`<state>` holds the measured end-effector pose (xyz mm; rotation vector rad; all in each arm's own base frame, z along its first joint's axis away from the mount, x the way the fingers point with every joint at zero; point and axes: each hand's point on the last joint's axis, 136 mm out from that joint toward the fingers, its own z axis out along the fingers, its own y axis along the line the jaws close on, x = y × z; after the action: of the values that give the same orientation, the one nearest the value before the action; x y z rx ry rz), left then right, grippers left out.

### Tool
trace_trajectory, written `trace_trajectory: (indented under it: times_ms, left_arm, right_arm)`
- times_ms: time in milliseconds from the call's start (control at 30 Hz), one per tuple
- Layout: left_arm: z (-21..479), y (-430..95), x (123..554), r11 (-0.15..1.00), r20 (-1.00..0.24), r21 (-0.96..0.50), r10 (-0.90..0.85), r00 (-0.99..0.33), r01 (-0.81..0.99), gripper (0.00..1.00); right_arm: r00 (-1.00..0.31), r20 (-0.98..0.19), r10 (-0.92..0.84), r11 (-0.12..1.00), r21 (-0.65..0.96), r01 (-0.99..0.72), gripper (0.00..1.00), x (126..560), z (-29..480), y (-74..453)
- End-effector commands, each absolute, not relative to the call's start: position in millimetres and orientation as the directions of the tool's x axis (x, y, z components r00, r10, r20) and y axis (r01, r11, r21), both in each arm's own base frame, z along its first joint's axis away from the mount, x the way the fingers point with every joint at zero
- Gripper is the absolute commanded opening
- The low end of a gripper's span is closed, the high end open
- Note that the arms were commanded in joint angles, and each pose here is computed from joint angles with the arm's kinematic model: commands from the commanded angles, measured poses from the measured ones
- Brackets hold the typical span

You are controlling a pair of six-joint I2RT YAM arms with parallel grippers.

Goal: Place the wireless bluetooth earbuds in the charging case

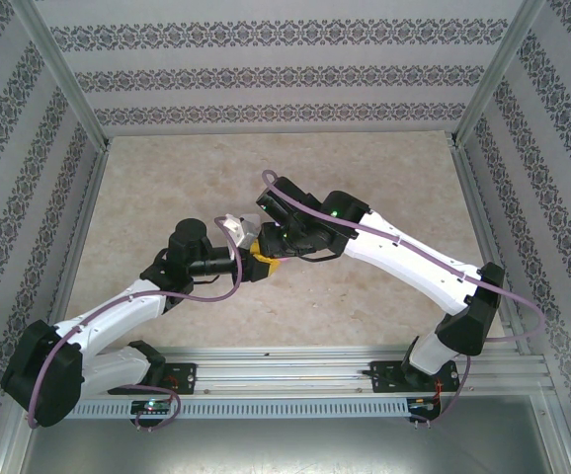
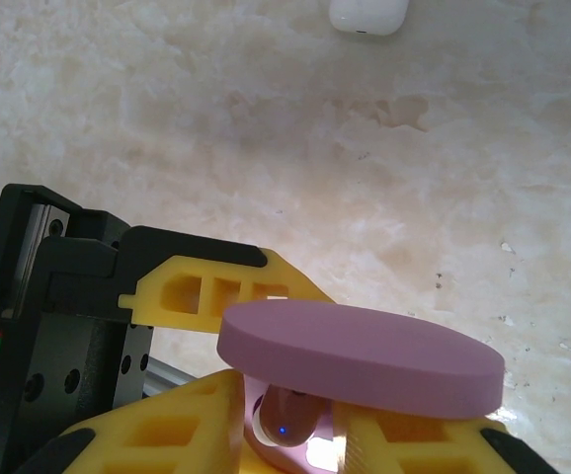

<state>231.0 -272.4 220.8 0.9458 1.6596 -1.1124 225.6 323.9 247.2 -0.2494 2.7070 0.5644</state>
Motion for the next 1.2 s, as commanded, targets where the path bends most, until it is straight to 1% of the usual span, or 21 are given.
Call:
trace_trajectory:
  times_ms: [0,333,600,733,967,1067,1167]
  left_arm:
    - [243,-276,226,0.279,-0.967,-0.203,0.095,-0.238,0.938,0.07]
    - [242,-275,226,0.282,-0.966,-0.204,0.097,-0.24,0.938,0.06]
    - [241,-275,227,0.284,-0.966,-0.204,0.099,-0.24,0.937,0.07]
    - [242,-275,227,0.286,-0.966,-0.202,0.098,-0.239,0.937,0.06]
    - [240,-275,227,0.288,-0.965,-0.203,0.1,-0.241,0.936,0.06]
    - [242,-275,227,0.285,-0.966,-0.201,0.099,-0.238,0.937,0.06]
    - [242,-275,227,0.284,-0.966,-0.203,0.099,-0.239,0.937,0.06]
  right_arm:
    - [-0.923,-0.371,-0.097,0.908,0.346,-0.234,0.27,221,244,321]
    - [-0.93,-0.359,-0.086,0.911,0.349,-0.219,0.26,218,243,318]
    - [-0.93,-0.361,-0.072,0.903,0.373,-0.215,0.2,215,247,318]
    - [-0.932,-0.357,-0.066,0.9,0.381,-0.21,0.19,214,247,318]
    - [-0.934,-0.353,-0.06,0.893,0.398,-0.208,0.2,211,250,320]
    - [-0.935,-0.348,-0.062,0.895,0.396,-0.206,0.25,210,247,320]
    - [-0.936,-0.347,-0.059,0.896,0.395,-0.203,0.27,210,246,320]
